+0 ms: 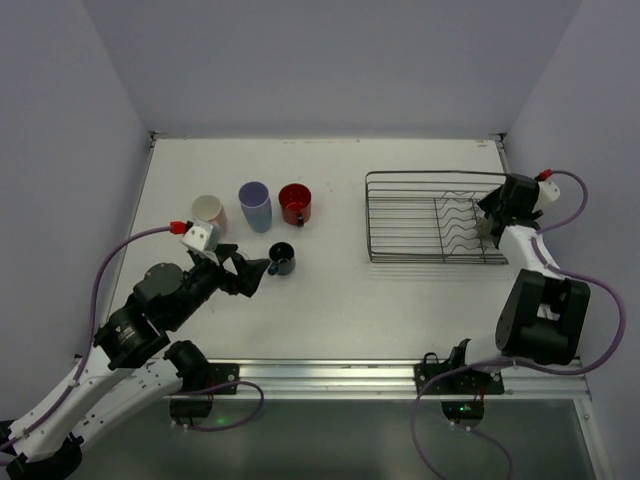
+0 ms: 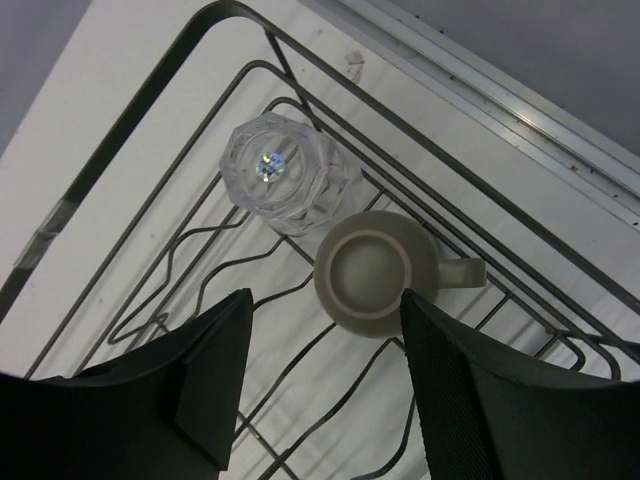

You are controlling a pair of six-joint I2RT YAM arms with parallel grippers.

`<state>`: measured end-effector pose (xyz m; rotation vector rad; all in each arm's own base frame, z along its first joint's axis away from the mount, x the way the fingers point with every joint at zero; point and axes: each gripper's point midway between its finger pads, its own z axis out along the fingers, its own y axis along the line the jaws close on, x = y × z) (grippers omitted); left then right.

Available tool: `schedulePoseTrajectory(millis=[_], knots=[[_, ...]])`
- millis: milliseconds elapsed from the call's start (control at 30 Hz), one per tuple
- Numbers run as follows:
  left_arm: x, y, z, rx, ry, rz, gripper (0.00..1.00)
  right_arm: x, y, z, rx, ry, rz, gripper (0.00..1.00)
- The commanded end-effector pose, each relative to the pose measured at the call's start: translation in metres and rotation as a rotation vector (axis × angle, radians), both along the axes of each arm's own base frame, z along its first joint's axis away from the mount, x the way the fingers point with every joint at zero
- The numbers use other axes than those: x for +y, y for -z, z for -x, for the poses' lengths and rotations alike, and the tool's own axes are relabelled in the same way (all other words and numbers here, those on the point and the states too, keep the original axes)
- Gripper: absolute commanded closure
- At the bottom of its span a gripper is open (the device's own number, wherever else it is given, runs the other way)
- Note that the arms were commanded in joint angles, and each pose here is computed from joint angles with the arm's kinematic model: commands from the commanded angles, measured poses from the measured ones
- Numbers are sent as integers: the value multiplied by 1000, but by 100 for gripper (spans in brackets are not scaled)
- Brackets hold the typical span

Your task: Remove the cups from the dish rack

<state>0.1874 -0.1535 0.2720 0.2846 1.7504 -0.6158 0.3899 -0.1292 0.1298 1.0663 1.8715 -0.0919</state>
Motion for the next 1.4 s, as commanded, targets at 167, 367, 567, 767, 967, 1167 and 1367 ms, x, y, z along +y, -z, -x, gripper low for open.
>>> schedulePoseTrajectory(millis=[167,367,567,767,967,1167,1367], knots=[[3,-6,2,-35,14,-11,13,-35,9,-6,121,73,80,30],[6,-10,5,-50,11,3,12,-35,21,-12,202,34,68,25],[6,-10,5,-52,11,5,12,-29,44,-12,298,-27,40,26],[7,-9,3,-49,8,1,12,-23,68,-10,362,-61,5,28],[7,-7,0,-41,-1,-4,12,-22,65,-10,358,-70,-1,49],[5,-4,-5,-32,8,-11,12,-17,12,-14,184,-70,33,72],[0,1,-7,-13,30,-19,12,-13,-17,-5,76,-49,38,76]])
